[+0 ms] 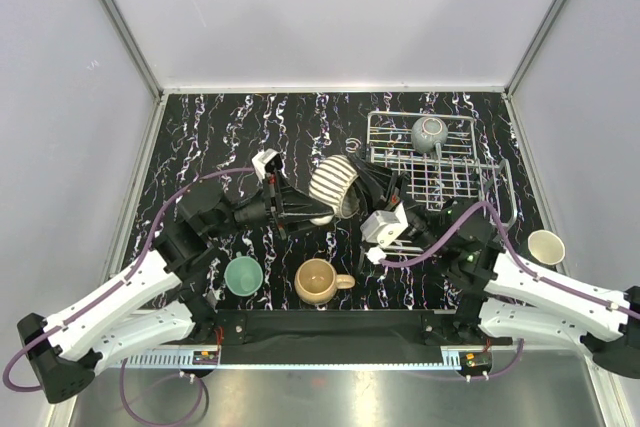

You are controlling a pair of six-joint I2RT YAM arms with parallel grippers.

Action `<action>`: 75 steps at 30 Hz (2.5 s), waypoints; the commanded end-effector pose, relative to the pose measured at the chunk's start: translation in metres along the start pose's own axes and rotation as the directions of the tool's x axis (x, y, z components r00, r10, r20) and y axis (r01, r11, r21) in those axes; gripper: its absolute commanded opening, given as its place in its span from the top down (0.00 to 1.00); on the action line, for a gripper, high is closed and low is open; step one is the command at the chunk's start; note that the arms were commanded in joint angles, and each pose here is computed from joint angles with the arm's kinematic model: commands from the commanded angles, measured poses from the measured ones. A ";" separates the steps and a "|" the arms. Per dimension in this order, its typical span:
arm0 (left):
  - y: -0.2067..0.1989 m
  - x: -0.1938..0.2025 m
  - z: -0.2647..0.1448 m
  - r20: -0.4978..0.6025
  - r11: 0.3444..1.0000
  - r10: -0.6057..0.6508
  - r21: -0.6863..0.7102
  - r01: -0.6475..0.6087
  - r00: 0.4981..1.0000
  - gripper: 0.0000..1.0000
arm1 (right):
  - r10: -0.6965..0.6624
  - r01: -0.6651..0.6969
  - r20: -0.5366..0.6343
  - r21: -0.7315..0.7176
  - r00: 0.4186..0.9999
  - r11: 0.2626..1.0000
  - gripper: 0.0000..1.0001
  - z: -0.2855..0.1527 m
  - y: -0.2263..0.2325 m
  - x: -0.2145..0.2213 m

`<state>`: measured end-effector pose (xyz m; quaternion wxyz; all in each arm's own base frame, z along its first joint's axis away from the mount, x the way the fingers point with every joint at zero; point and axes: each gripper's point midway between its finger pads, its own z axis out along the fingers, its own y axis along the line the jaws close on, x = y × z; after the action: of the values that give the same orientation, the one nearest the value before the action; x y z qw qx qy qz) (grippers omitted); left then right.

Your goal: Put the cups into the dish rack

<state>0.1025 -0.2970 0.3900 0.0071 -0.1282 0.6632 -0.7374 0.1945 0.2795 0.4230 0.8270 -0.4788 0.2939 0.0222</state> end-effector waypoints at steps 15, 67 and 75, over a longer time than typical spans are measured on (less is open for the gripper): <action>-0.058 0.017 -0.005 0.039 0.938 0.334 0.080 -0.336 0.942 1.00 | -0.014 0.015 -0.010 0.140 1.000 0.990 0.65 -0.002 -0.012 0.008; -0.043 -0.321 0.105 -0.224 -0.165 0.974 -0.649 -0.742 -0.021 1.00 | 0.877 -0.196 -0.470 0.855 0.103 0.481 0.11 -0.127 -0.132 0.216; 0.014 -0.366 0.147 -0.305 -0.233 0.950 -0.539 -0.810 -0.070 1.00 | 0.901 -0.181 -0.400 0.886 0.166 0.427 0.09 -0.136 -0.154 0.193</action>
<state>0.4644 -0.3536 0.2666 0.4858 0.2820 0.8048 -0.1916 0.3496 0.0405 0.3677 0.5399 0.0582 0.8393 -0.0277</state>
